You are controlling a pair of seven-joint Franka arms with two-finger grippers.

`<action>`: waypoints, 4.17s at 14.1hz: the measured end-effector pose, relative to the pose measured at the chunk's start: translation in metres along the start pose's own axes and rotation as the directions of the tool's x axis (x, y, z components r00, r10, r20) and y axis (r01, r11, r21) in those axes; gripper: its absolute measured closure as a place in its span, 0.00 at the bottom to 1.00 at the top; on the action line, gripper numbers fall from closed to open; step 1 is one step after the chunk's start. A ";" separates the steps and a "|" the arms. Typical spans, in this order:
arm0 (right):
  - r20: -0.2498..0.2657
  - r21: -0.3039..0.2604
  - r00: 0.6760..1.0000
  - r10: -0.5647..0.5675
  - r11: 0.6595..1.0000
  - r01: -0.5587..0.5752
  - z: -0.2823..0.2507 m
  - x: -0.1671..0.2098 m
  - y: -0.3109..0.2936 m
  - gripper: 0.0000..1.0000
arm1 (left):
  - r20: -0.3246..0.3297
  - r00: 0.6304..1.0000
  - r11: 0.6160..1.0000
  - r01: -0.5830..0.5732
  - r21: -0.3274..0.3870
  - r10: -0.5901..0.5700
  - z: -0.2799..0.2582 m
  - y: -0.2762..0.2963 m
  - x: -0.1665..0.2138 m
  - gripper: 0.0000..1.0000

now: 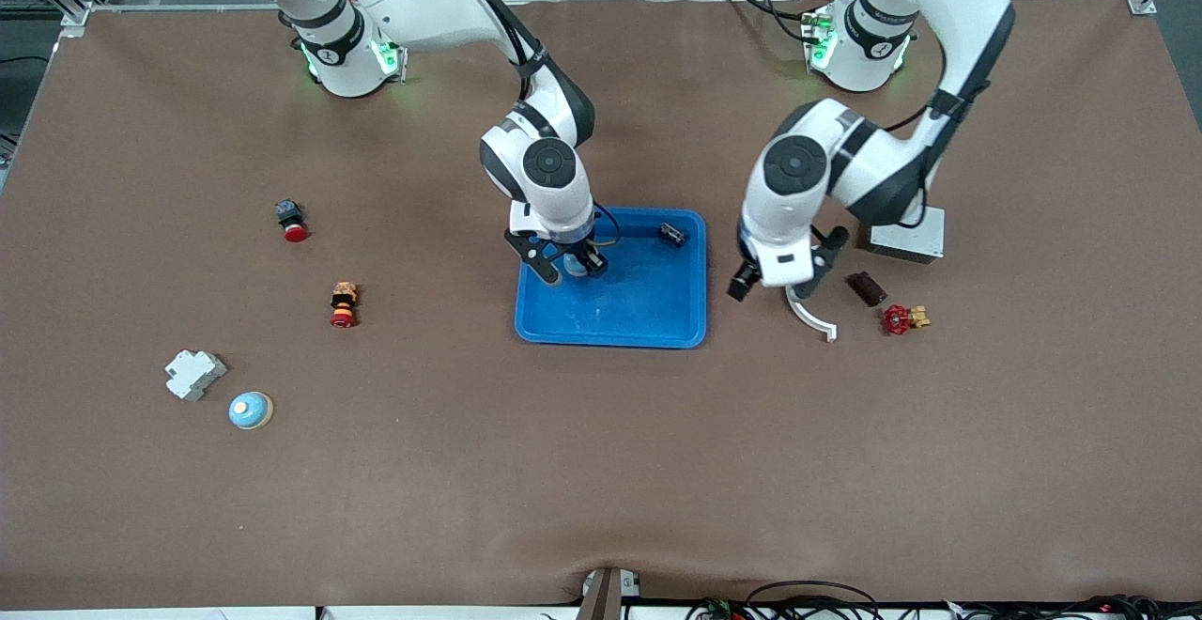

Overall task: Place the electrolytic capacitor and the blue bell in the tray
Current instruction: 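Lower the button and capacitor into the tray and open both grippers, then grasp another capacitor with the left gripper while the right gripper reaches a button, then carry the capacitor with the left gripper while the right gripper grasps the button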

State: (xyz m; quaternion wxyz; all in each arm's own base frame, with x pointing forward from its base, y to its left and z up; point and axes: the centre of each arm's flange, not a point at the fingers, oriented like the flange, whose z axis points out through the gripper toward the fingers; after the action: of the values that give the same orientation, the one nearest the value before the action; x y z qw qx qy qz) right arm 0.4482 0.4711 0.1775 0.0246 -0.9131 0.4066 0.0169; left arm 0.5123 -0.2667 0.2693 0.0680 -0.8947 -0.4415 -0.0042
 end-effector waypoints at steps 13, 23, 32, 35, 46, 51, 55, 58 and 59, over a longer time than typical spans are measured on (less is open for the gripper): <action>-0.012 -0.100 1.000 -0.018 0.995 0.017 -0.039 -0.003 -0.020 0.00 | 0.046 0.995 0.982 -0.099 0.163 0.093 0.089 -0.078 0.169 0.16; 0.069 -0.140 0.958 -0.278 0.948 0.285 -0.284 0.218 0.006 0.00 | 0.085 0.991 0.984 -0.117 0.137 0.106 0.116 -0.072 0.161 0.37; 0.064 -0.089 0.867 -0.494 0.863 0.498 -0.306 0.385 0.085 0.00 | 0.047 0.992 0.990 -0.120 0.069 0.117 0.082 -0.044 0.149 0.70; 0.026 -0.073 0.834 -0.551 0.831 0.551 -0.289 0.434 0.115 0.00 | 0.051 0.993 0.990 -0.110 0.083 0.106 0.072 -0.037 0.127 0.70; -0.021 -0.062 0.797 -0.603 0.797 0.601 -0.182 0.550 0.211 0.00 | 0.050 0.998 0.999 0.020 0.041 -0.022 -0.011 0.016 -0.007 0.70; -0.014 -0.062 0.799 -0.601 0.798 0.600 -0.120 0.566 0.208 0.00 | 0.128 0.983 0.991 0.132 0.011 -0.132 -0.020 0.057 -0.053 0.70; -0.023 -0.059 0.793 -0.609 0.793 0.607 -0.089 0.568 0.200 0.00 | 0.156 0.967 0.979 0.205 0.003 -0.203 -0.011 0.087 -0.079 0.70; -0.029 -0.059 0.793 -0.609 0.793 0.607 -0.083 0.575 0.195 0.00 | 0.174 0.960 0.974 0.226 -0.021 -0.219 0.002 0.099 -0.087 0.70; -0.030 -0.059 0.792 -0.610 0.792 0.607 -0.081 0.576 0.194 0.00 | 0.185 0.955 0.970 0.240 -0.024 -0.232 0.007 0.101 -0.088 0.70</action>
State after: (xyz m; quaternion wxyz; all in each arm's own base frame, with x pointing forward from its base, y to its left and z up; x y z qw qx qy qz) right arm 0.6903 -0.0904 0.2232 -0.0021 -0.9958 0.0914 -0.0043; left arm 0.5382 -0.3959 0.2448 0.0058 -0.8336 -0.5492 0.0585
